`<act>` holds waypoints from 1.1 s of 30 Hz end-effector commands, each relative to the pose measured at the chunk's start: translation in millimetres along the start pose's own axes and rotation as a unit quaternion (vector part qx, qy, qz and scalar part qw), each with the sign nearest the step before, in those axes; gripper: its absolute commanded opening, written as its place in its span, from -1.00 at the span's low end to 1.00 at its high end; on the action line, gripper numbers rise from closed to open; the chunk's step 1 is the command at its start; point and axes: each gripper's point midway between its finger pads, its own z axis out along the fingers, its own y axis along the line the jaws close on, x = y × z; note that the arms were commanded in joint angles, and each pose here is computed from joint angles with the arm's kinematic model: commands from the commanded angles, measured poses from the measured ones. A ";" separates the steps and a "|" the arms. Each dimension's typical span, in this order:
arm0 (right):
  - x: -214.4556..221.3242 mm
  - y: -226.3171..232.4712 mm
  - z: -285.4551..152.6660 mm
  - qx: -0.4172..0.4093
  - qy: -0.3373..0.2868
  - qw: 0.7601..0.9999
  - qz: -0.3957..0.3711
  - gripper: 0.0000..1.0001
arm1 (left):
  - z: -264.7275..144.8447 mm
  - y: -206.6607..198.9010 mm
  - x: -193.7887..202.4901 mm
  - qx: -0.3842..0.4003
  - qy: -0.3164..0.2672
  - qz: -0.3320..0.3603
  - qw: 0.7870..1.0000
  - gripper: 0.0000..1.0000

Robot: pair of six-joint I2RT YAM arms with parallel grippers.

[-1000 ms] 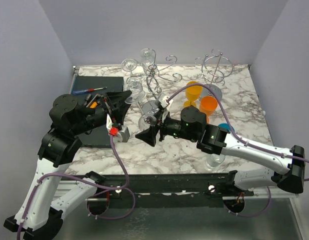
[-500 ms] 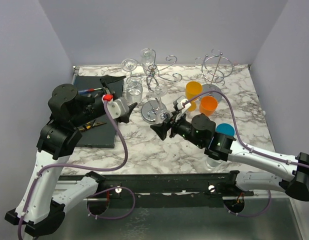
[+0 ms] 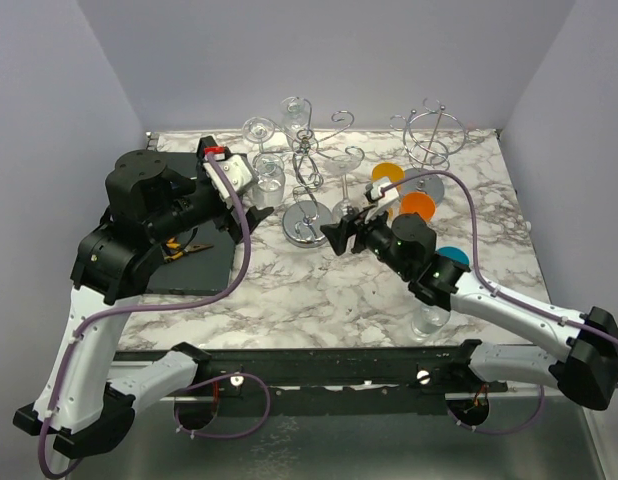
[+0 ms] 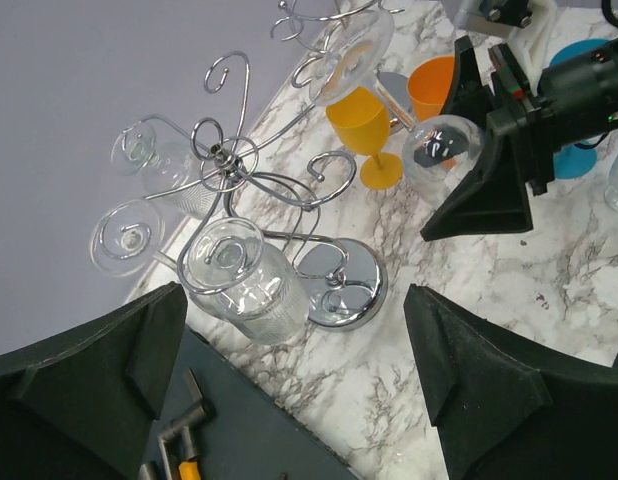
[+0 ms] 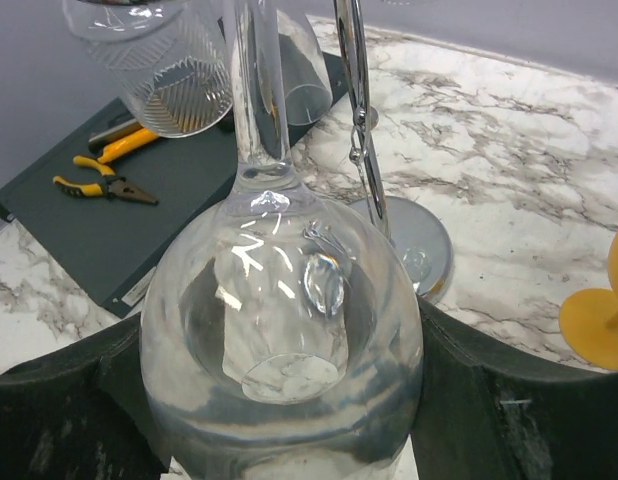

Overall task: Place the wine glass upside down on the wine glass rack
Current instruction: Turn the wine glass upside down at the wine rack.

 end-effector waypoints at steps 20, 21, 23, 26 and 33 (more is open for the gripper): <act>-8.3 34.5 75.0 -0.116 -0.013 0.993 0.001 -0.59 | -8.5 8.5 10.0 -0.029 0.056 -0.049 0.997 0.97; -6.3 36.3 76.4 -0.122 -0.011 0.992 0.000 -0.58 | -8.0 9.4 10.2 -0.031 0.057 -0.051 0.997 0.97; -4.4 39.3 77.3 -0.130 -0.009 0.991 0.000 -0.59 | -7.0 12.5 9.5 -0.037 0.059 -0.054 0.996 0.97; -3.5 41.0 75.6 -0.137 -0.009 0.991 -0.003 -0.59 | -5.5 17.1 11.3 -0.047 0.065 -0.055 0.995 0.97; -6.1 47.9 62.3 -0.165 -0.021 0.986 -0.023 -0.59 | -1.6 22.7 17.4 -0.056 0.078 -0.055 0.994 0.97</act>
